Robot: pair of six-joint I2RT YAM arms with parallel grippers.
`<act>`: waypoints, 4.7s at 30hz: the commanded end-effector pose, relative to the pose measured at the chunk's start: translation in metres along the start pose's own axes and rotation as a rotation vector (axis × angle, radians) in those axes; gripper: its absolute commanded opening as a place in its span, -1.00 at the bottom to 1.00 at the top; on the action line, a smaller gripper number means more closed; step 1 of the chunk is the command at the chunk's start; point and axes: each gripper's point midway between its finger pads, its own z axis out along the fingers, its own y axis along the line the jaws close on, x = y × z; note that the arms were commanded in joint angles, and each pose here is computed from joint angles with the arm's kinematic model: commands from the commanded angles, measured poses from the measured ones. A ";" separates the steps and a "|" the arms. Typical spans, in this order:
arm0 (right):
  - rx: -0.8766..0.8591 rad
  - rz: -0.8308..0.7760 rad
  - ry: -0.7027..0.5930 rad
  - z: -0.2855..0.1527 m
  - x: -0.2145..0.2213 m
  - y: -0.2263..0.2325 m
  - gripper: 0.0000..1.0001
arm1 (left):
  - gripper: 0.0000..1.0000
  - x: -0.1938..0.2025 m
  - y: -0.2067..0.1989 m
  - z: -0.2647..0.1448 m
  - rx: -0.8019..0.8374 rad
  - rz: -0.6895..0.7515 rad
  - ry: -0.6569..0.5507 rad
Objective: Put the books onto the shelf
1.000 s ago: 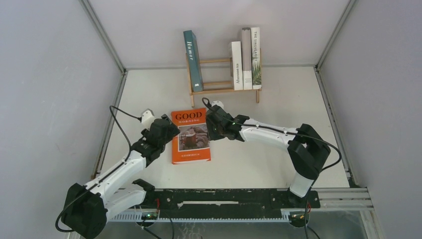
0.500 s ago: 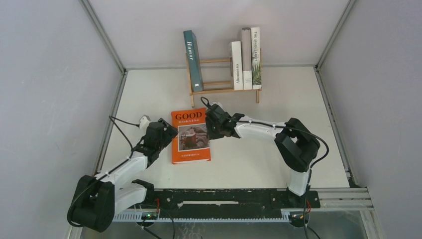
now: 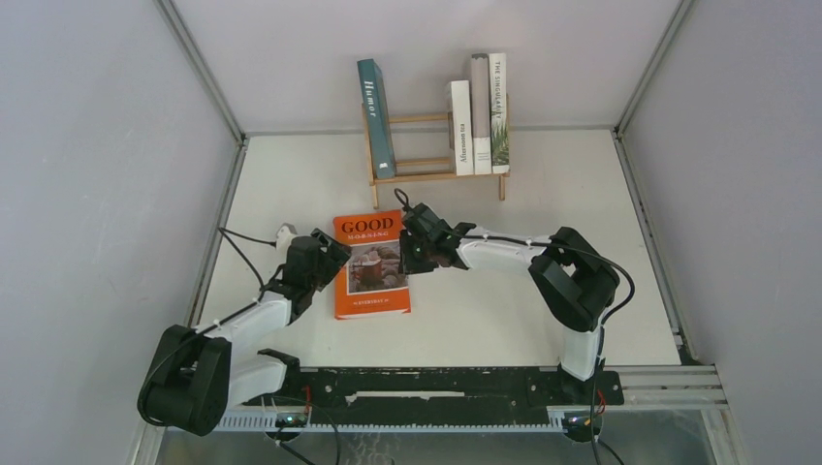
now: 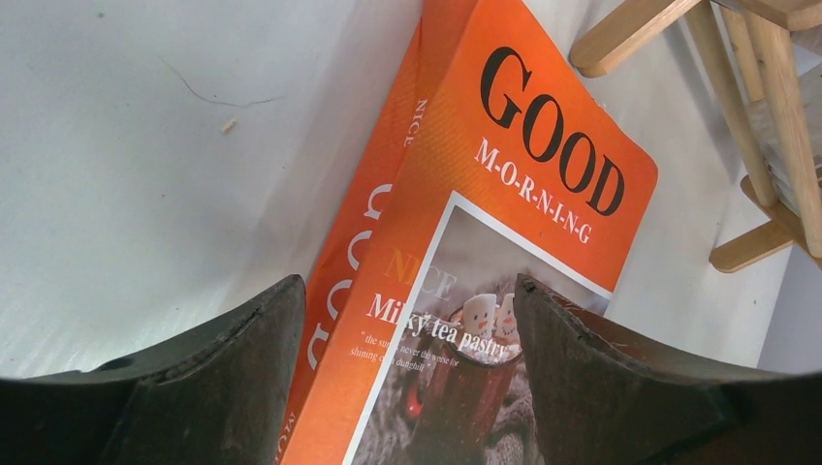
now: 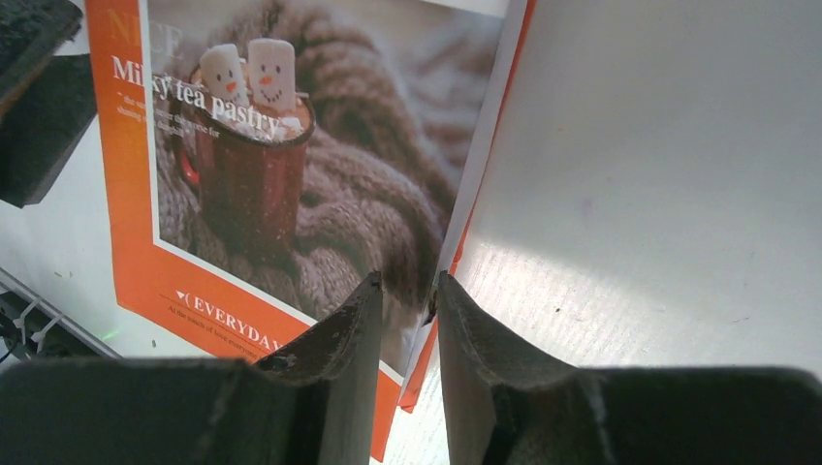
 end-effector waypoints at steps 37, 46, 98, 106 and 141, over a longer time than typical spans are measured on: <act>-0.249 0.185 0.048 -0.012 0.013 0.028 -0.78 | 0.58 0.011 -0.006 -0.011 0.100 -0.044 0.038; -0.319 0.256 0.018 -0.030 0.006 0.023 -1.00 | 0.72 0.012 0.001 -0.021 0.102 -0.026 0.036; -0.644 0.589 0.065 -0.099 -0.002 0.013 -1.00 | 0.85 0.081 -0.020 -0.054 0.415 0.015 0.368; -0.676 0.620 0.078 -0.105 -0.001 0.016 -1.00 | 0.89 0.087 -0.005 -0.056 0.389 0.011 0.366; -0.268 0.466 0.090 -0.061 0.047 -0.053 -0.08 | 0.94 0.100 0.016 -0.050 0.323 0.018 0.409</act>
